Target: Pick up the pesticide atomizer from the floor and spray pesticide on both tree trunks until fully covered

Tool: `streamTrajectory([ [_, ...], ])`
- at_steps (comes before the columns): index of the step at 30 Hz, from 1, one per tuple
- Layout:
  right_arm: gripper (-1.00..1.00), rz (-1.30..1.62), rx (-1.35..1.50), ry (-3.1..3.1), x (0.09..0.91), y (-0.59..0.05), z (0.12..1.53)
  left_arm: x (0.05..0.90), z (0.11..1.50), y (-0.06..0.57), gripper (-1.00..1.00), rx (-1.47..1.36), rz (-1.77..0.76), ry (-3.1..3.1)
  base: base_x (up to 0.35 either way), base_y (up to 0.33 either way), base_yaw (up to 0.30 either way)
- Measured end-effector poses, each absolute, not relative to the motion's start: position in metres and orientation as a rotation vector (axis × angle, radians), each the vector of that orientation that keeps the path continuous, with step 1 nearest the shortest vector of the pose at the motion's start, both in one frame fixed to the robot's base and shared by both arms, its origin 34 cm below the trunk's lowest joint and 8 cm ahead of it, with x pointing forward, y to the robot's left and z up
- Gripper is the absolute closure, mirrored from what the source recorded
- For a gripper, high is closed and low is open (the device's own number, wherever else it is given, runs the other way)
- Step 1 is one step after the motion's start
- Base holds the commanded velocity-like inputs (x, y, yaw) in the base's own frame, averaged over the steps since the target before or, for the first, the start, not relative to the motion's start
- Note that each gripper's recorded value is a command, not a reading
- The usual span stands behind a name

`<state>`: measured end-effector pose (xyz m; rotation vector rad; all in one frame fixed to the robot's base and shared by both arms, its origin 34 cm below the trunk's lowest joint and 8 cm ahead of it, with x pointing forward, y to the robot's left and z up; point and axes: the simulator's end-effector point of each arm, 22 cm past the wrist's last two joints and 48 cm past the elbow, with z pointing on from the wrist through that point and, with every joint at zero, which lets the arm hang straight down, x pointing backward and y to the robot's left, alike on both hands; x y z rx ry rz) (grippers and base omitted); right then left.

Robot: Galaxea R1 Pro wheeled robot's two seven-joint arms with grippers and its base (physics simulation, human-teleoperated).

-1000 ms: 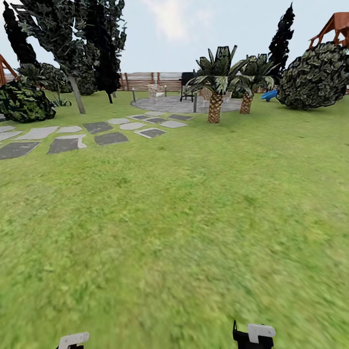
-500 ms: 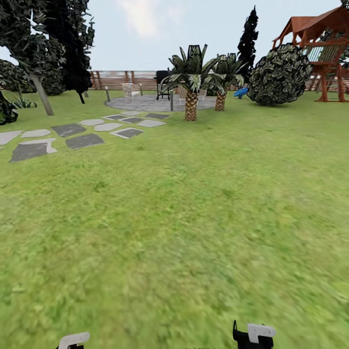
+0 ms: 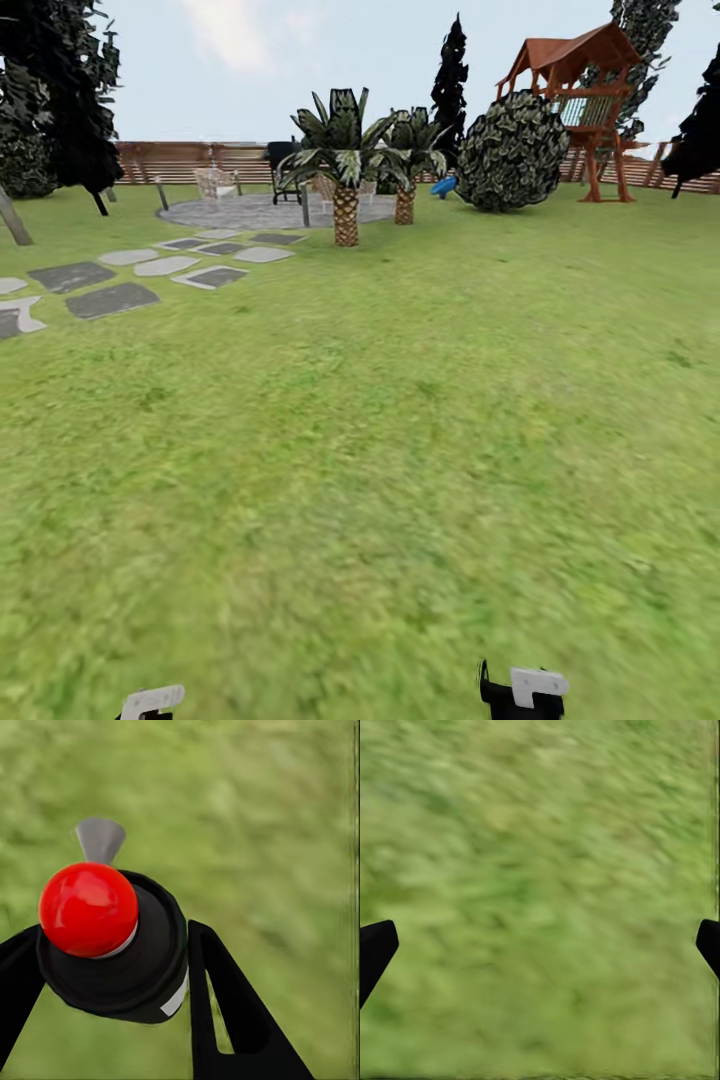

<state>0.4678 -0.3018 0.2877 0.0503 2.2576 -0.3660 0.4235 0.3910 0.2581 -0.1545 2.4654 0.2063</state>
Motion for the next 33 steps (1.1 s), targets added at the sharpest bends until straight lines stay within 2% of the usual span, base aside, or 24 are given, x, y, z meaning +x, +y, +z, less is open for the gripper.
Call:
streamTrajectory([
  [33,-1.0,-0.368,0.048,2.274,0.4628,-0.3018,0.2818,0.4177,0.2527,0.391,1.0,-0.156,0.208,2.483,0.0,0.0,-0.299],
])
